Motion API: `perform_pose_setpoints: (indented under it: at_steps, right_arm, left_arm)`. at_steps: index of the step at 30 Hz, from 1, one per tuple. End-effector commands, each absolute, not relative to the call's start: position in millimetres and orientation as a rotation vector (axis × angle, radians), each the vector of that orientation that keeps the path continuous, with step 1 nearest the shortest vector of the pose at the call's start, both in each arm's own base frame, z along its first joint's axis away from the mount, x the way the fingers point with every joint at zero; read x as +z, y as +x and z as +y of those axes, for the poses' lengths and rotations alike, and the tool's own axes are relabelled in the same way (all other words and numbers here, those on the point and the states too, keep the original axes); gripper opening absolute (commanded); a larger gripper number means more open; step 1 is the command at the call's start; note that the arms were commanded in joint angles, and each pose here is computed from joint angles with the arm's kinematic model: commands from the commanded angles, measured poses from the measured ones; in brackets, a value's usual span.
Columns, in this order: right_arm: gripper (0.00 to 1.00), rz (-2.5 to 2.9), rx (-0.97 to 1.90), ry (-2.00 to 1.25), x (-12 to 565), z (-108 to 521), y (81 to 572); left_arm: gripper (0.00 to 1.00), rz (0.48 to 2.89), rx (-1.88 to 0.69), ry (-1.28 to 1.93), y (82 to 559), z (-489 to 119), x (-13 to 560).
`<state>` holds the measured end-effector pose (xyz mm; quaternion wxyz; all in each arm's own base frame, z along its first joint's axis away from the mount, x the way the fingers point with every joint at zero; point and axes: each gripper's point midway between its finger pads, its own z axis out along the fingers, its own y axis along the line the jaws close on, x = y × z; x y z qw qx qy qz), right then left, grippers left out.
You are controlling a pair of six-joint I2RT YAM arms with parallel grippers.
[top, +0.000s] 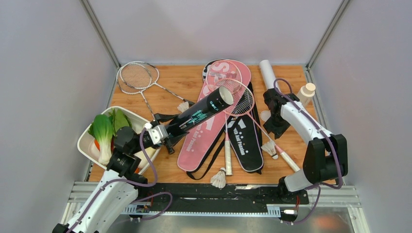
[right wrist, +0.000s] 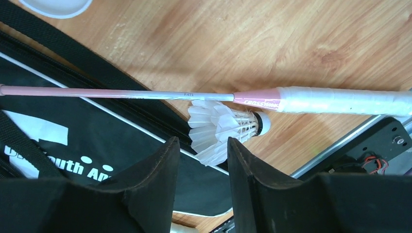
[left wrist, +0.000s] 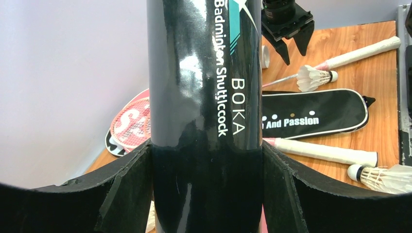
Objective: Pack up the badminton gear
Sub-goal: Pick up the shuttlecock at the center of the board.
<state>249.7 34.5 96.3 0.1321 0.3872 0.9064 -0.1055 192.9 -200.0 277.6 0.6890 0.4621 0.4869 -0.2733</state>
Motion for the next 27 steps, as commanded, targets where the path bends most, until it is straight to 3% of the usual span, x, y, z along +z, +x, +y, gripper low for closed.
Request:
perform_pose_setpoints:
  at_steps: [1, 20, 23, 27]
  right_arm:
    - [0.44, 2.628, -0.345, 1.233, 90.4, 35.5, 236.0]
    - [0.41, 2.675, -0.422, 1.248, 61.8, 34.2, 220.0]
    - [0.36, 2.678, -0.421, 1.249, 60.9, 34.3, 218.8]
    - [0.14, 2.671, -0.396, 1.232, 66.3, 35.0, 220.6]
  left_arm:
    - [0.14, 0.996, -0.567, 1.037, 189.8, -199.5, 296.9]
    - [0.14, 1.006, -0.567, 1.045, 190.9, -200.9, 293.2]
    - [0.14, 1.005, -0.565, 1.045, 190.3, -200.7, 292.7]
    - [0.14, 1.005, -0.557, 1.045, 189.9, -200.1, 293.2]
